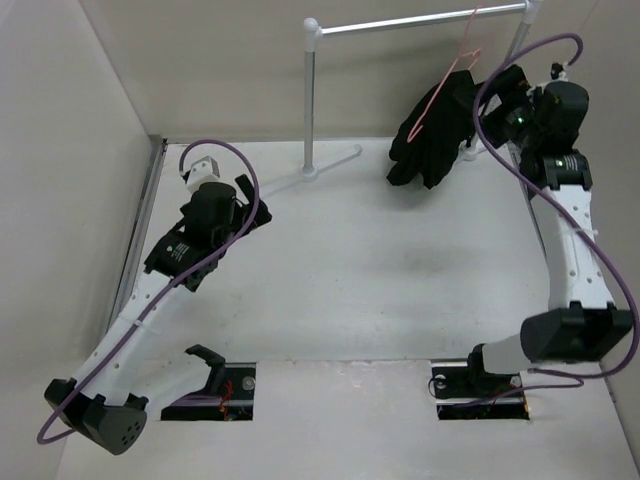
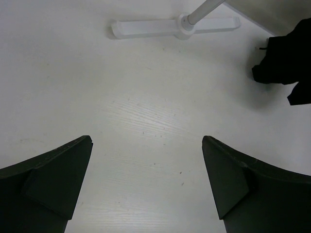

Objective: Place the trousers on the hanger
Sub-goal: Reset both arms

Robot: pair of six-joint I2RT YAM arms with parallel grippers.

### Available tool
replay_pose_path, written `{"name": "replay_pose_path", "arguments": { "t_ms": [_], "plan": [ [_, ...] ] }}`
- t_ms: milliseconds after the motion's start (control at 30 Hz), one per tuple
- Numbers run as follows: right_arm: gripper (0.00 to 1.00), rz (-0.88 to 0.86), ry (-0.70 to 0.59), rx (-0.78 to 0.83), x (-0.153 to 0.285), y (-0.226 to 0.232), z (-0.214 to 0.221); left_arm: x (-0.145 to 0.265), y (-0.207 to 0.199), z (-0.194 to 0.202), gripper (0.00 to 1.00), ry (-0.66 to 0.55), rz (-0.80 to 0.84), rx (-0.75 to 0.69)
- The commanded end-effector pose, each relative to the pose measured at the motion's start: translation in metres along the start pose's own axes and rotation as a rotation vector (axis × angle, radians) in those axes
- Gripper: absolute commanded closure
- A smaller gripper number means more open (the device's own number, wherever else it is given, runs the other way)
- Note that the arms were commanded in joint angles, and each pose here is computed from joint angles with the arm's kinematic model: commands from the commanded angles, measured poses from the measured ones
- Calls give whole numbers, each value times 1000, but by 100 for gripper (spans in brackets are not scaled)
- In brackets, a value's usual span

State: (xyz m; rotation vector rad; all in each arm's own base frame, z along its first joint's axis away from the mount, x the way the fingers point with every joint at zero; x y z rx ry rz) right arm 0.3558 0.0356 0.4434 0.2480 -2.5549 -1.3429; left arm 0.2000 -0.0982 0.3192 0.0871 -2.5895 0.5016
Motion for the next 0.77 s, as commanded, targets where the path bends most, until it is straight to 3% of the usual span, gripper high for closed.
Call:
{"name": "replay_pose_path", "arguments": {
  "t_ms": [0, 167, 500, 733],
  "plan": [
    [0, -33, -94, 47, 30, -1, -1, 3, -1, -7, 0, 1, -2, -24],
    [0, 76, -125, 20, 67, -41, 28, -4, 0, 3, 0, 53, -31, -48],
    [0, 428, -96, -19, 139, -162, 135, -6, 2, 53, 0, 184, -14, -120],
    [0, 543, -96, -3, 170, -193, 167, -13, 2, 80, 0, 266, 6, -153]
  ]
}}
Point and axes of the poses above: each gripper's point midway between its finger pads, its own x axis back along the fingers, its own y axis along the line the jaws close on, z = x × y, the point moved 10 cm from there along x, back along the fingers, and after that the axes turned 5 degrees about -x, right-handed, at the moved point
